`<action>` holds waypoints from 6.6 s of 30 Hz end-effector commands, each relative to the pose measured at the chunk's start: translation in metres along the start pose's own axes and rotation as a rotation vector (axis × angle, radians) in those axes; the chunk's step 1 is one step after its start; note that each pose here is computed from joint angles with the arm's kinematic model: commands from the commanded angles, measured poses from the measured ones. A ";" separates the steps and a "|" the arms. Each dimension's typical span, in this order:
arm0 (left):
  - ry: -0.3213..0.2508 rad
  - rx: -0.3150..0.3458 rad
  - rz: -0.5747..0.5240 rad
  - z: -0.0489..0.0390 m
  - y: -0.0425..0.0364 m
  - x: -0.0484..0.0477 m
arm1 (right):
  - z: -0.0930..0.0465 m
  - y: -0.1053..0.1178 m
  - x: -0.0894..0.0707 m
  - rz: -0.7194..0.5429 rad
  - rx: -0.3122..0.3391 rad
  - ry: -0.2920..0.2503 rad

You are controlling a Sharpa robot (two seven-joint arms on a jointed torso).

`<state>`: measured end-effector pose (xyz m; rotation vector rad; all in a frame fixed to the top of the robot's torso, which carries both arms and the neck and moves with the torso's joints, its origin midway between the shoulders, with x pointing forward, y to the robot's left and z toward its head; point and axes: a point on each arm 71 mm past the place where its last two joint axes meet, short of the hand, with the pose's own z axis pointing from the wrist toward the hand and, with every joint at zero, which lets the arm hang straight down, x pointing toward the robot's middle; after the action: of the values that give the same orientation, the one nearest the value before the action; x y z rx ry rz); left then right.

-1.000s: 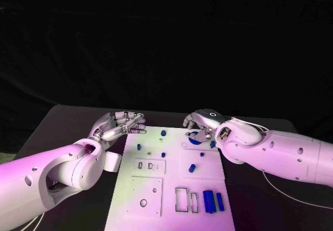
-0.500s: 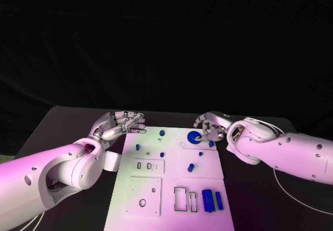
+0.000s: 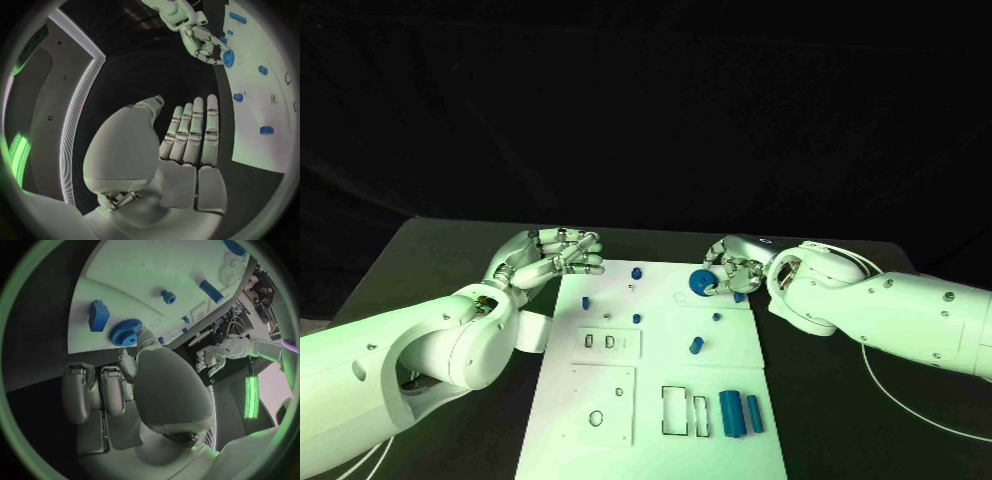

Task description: Assemble the parts on the task board

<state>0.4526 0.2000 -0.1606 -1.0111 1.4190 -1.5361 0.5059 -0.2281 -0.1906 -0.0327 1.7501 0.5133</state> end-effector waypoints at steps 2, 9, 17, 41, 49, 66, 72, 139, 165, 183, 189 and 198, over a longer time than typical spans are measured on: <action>0.020 0.005 -0.011 0.0009 -0.0009 0.0024 | 0.002 0.000 0.004 -0.005 0.011 0.036; 0.021 0.004 -0.012 0.0011 -0.0007 0.0026 | 0.005 0.002 0.006 -0.005 0.009 0.044; 0.019 0.000 -0.011 0.0013 -0.0003 0.0022 | 0.007 0.000 0.009 -0.007 0.017 0.066; 0.019 -0.004 -0.011 0.0024 0.0006 0.0024 | 0.002 0.020 0.005 -0.115 -0.096 -0.098; 0.020 -0.003 -0.012 0.0028 0.0008 0.0027 | -0.007 0.049 0.003 -0.175 -0.169 -0.212; 0.028 -0.002 -0.015 0.0040 0.0009 0.0058 | 0.006 0.124 0.022 -0.209 -0.304 -0.238; 0.027 0.001 -0.015 0.0043 0.0007 0.0060 | 0.018 0.131 0.034 -0.217 -0.306 -0.215; 0.025 0.005 -0.005 0.0041 0.0002 0.0062 | 0.037 0.117 0.060 -0.211 -0.212 -0.064; 0.009 0.004 0.002 0.0028 0.0005 -0.0014 | -0.017 0.067 0.009 0.028 -0.260 -0.189; 0.025 0.003 -0.004 0.0036 0.0017 -0.0031 | -0.050 -0.051 -0.014 0.199 -0.136 -0.094; 0.024 0.003 -0.003 0.0040 0.0022 -0.0038 | -0.051 -0.062 -0.006 0.200 -0.112 -0.076; 0.021 0.002 -0.002 0.0040 0.0025 -0.0050 | -0.049 -0.066 0.008 0.204 -0.093 -0.053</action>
<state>0.4587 0.2052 -0.1646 -1.0148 1.4290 -1.5276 0.4794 -0.3048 -0.2082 0.1041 1.6651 0.7157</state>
